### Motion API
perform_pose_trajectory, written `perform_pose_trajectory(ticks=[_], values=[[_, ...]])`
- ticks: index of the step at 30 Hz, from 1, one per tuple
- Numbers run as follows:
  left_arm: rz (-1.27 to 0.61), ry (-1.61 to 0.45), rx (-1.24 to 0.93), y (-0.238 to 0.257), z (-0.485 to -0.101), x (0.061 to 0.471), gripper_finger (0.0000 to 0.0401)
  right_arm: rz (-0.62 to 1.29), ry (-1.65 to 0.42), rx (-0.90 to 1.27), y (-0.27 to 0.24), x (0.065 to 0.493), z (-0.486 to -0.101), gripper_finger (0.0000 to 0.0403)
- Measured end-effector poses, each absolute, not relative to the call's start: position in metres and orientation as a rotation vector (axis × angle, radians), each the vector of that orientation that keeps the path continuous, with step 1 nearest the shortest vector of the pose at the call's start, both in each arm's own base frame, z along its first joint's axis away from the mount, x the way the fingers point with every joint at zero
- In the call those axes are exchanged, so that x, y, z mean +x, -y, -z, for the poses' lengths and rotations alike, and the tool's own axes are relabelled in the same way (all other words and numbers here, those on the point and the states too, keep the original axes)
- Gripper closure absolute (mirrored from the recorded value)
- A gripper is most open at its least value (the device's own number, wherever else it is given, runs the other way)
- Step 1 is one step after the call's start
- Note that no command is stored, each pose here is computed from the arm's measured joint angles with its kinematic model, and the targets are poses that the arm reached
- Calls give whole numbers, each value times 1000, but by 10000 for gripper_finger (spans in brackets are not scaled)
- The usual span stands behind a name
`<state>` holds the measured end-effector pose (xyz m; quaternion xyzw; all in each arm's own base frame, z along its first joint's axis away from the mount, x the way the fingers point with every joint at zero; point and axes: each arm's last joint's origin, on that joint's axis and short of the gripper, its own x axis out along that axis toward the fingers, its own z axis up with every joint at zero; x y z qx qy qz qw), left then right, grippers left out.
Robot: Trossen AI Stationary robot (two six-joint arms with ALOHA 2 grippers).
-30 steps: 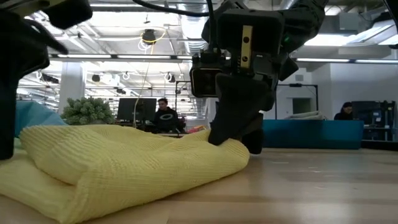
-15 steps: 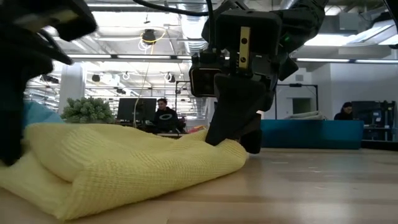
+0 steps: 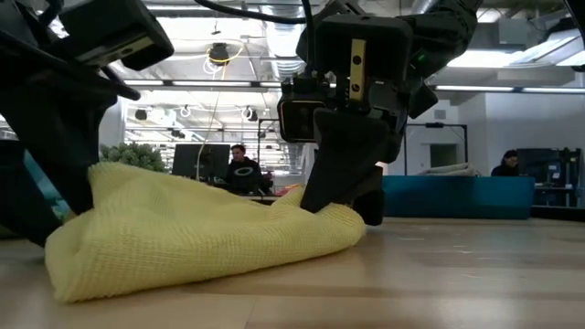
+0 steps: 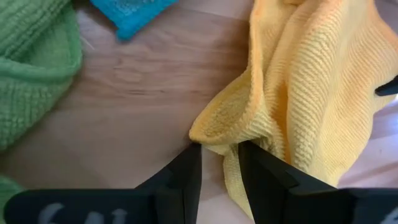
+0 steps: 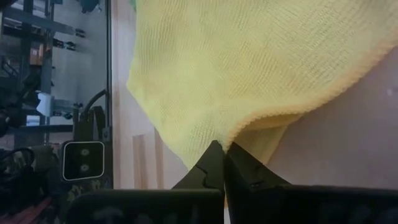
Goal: Fold microfiber towels
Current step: Fold the yellow microfiber cloth
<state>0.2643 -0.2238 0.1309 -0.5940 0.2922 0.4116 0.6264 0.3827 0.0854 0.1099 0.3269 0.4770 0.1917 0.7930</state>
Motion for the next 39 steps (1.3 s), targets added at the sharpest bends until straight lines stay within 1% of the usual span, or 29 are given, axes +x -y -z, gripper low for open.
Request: perform_pose_trajectory(ticks=[6,11,14,18,19,25,39], values=[[-956,-667,-1334,217,-130,269,303,-411,-1026,706,-85,383,-110,391],[-976,-657,-1313,215,-122,273,307,-404,-1027,715,-84,383,-110,389],[-975,-655,-1311,216,-118,274,331,-400,-1024,718,-82,384,-110,390],[-980,-663,-1293,216,-117,273,387,-390,-1018,724,-77,385,-110,391],[-979,-664,-1289,217,-117,272,393,-389,-1017,726,-76,385,-110,390],[-962,-634,-1267,221,-120,269,399,-380,-1006,734,-70,386,-111,394],[-936,-589,-1224,223,-138,266,401,-436,-933,724,-69,384,-143,398]])
